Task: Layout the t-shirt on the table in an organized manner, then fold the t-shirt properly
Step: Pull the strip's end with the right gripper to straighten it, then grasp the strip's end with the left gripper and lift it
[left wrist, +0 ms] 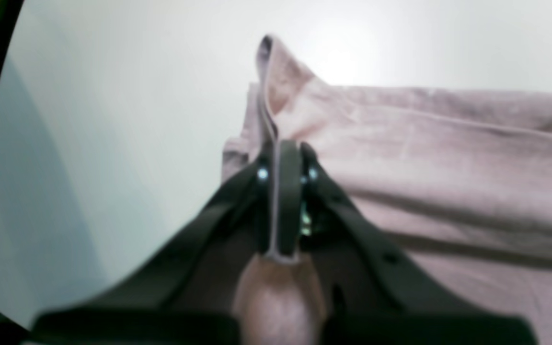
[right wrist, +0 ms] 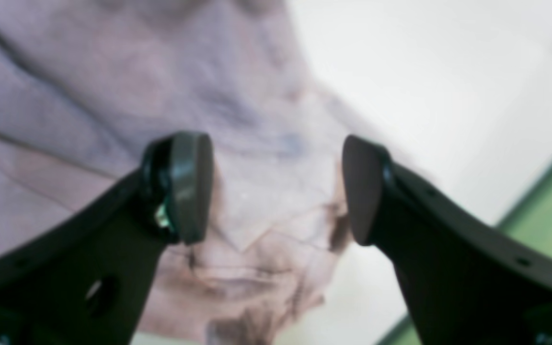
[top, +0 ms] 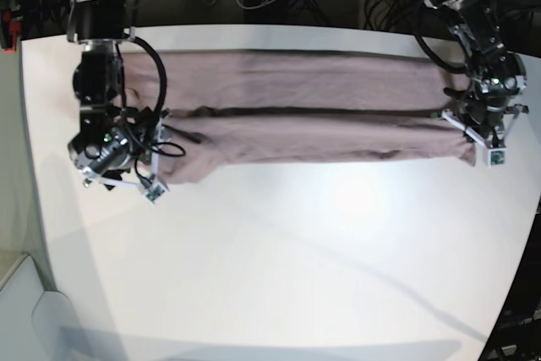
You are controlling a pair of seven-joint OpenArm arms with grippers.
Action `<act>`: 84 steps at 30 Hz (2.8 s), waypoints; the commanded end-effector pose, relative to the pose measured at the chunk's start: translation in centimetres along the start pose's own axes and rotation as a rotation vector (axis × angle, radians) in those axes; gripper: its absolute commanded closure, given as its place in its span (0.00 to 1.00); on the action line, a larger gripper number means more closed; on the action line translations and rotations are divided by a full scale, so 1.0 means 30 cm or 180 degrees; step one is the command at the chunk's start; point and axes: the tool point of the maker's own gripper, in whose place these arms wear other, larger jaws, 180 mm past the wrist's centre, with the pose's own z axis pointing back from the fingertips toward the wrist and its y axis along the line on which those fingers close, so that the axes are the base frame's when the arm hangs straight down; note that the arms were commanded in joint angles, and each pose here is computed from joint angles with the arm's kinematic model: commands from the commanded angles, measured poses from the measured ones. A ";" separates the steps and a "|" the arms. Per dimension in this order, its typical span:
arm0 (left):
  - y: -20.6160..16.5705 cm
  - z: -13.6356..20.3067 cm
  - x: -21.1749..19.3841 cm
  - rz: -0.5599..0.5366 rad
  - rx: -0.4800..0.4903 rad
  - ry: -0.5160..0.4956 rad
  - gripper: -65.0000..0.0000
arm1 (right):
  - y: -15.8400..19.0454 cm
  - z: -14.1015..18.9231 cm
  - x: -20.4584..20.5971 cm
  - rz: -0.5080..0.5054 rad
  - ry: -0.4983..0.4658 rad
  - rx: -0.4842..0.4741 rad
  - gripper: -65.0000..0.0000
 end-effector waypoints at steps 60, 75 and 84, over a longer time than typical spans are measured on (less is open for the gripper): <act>0.076 0.104 0.019 -0.0123 0.0118 0.0050 0.71 | 0.007 0.014 -0.229 -0.0358 0.0312 -0.0035 0.53; 0.179 0.164 -0.065 -0.0073 0.0325 0.0218 0.33 | 0.009 0.012 -0.217 -0.0359 0.0246 -0.0032 0.53; 0.198 0.110 -0.187 -0.0128 0.0032 0.0538 0.33 | 0.034 0.006 -0.196 -0.0381 0.0187 0.0015 0.53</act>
